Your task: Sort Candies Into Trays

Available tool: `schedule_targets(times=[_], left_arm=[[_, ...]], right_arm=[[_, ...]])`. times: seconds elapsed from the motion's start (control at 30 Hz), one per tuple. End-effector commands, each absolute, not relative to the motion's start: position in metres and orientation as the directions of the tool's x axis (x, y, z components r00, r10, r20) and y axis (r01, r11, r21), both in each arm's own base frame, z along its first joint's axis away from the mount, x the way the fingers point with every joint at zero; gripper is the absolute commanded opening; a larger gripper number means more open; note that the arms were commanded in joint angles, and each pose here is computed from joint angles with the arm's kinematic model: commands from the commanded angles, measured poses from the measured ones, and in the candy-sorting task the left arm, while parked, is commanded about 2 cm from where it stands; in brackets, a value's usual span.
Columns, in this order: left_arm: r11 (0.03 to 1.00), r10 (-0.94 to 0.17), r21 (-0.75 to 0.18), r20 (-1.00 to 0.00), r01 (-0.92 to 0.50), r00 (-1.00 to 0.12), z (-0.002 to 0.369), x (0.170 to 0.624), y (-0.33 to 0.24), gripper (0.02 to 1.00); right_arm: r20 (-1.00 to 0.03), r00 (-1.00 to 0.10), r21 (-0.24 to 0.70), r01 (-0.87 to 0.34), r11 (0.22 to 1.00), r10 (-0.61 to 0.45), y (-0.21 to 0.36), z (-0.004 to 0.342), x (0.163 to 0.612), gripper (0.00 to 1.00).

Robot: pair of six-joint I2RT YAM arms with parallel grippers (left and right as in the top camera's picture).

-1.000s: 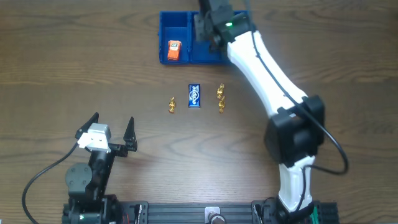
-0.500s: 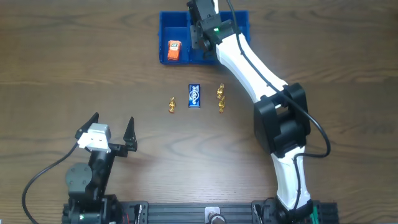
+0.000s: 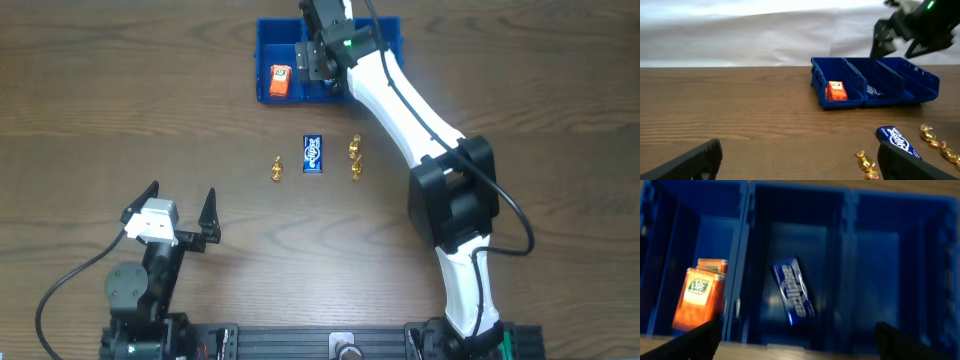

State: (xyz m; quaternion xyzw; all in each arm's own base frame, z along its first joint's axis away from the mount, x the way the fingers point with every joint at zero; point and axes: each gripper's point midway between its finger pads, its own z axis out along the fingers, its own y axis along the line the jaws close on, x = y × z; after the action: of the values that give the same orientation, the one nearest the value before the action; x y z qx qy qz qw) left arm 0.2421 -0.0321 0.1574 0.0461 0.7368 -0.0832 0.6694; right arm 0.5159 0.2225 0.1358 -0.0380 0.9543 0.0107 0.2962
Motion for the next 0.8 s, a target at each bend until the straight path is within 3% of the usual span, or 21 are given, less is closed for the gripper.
schedule_targets(times=[0.03, 0.17, 0.27, 0.37, 0.57, 0.8], left_arm=[[0.978, -0.054, -0.082, -0.988, 0.193, -0.147, 0.142, 0.241, -0.035, 0.998], [0.978, -0.054, -0.082, -0.988, 0.193, -0.147, 0.142, 0.241, -0.035, 0.998], [0.978, -0.054, -0.082, -0.988, 0.193, -0.147, 0.142, 0.241, -0.035, 0.998], [0.978, -0.054, -0.082, -0.988, 0.193, -0.147, 0.142, 0.241, -0.035, 0.998], [0.978, -0.054, -0.082, -0.988, 0.193, -0.147, 0.142, 0.241, -0.035, 0.998], [0.978, -0.054, -0.082, -0.988, 0.193, -0.147, 0.142, 0.241, -0.035, 0.998]], right_arm=[[-0.614, -0.789, 0.065, -0.051, 0.997, 0.0, 0.225, 0.247, 0.472, 0.998], [-0.422, -0.904, 0.04, 0.059, 0.997, 0.07, 0.231, 0.222, 0.403, 1.0], [-0.282, -0.959, -0.05, 0.003, 0.999, -0.011, 0.247, 0.179, 0.364, 1.0], [-0.204, -0.979, -0.035, -0.018, 0.999, -0.025, 0.256, 0.144, 0.351, 1.0], [-0.196, -0.98, -0.005, -0.02, 1.0, -0.021, 0.262, 0.067, 0.352, 0.974], [-0.149, -0.989, -0.053, 0.009, 0.999, 0.001, 0.251, 0.016, 0.362, 0.941]])
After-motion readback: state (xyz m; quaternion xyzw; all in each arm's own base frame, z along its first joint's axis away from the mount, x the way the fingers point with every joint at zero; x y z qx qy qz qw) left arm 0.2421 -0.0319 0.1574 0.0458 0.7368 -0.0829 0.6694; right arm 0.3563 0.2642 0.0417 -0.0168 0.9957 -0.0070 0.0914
